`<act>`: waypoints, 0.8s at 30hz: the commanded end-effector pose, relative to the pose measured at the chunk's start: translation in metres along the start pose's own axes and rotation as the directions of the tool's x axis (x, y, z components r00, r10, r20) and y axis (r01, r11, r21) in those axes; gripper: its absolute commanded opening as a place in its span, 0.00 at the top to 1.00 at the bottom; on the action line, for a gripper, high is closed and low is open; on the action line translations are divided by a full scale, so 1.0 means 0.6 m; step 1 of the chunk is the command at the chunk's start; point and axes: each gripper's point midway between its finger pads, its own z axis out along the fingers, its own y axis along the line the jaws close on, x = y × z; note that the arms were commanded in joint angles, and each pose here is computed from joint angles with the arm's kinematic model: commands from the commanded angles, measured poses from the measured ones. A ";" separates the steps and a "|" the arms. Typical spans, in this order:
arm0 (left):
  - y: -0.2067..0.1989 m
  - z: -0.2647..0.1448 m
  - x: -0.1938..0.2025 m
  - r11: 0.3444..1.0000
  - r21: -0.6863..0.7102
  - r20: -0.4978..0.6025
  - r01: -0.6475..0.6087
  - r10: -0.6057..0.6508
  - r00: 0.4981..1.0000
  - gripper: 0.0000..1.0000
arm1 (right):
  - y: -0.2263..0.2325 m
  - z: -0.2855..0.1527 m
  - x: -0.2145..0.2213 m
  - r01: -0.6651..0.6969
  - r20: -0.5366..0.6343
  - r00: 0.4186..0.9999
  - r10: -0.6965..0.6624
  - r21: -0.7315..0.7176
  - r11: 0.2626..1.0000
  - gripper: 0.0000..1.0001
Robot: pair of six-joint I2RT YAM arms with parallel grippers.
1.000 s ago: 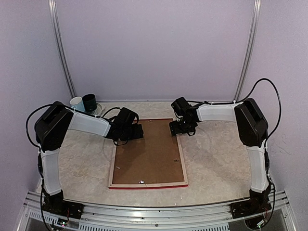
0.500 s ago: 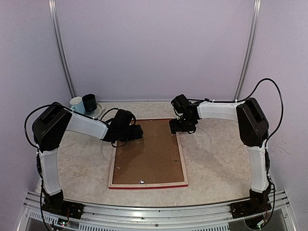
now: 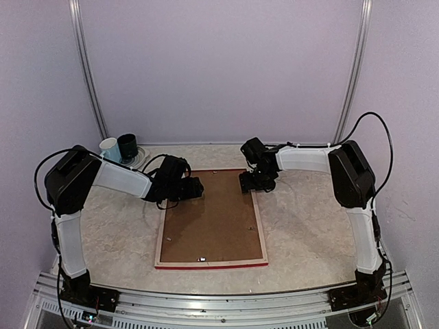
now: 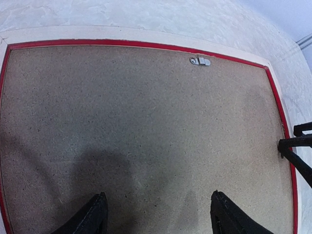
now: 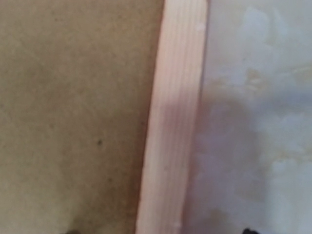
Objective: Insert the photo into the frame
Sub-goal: Press the fastener onto the backboard.
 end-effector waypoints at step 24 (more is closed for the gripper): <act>0.050 0.017 0.095 0.999 -0.046 -0.188 0.018 -0.026 0.982 0.29 | -0.026 0.005 0.056 0.086 -0.096 0.992 -0.081 0.052 0.995 0.50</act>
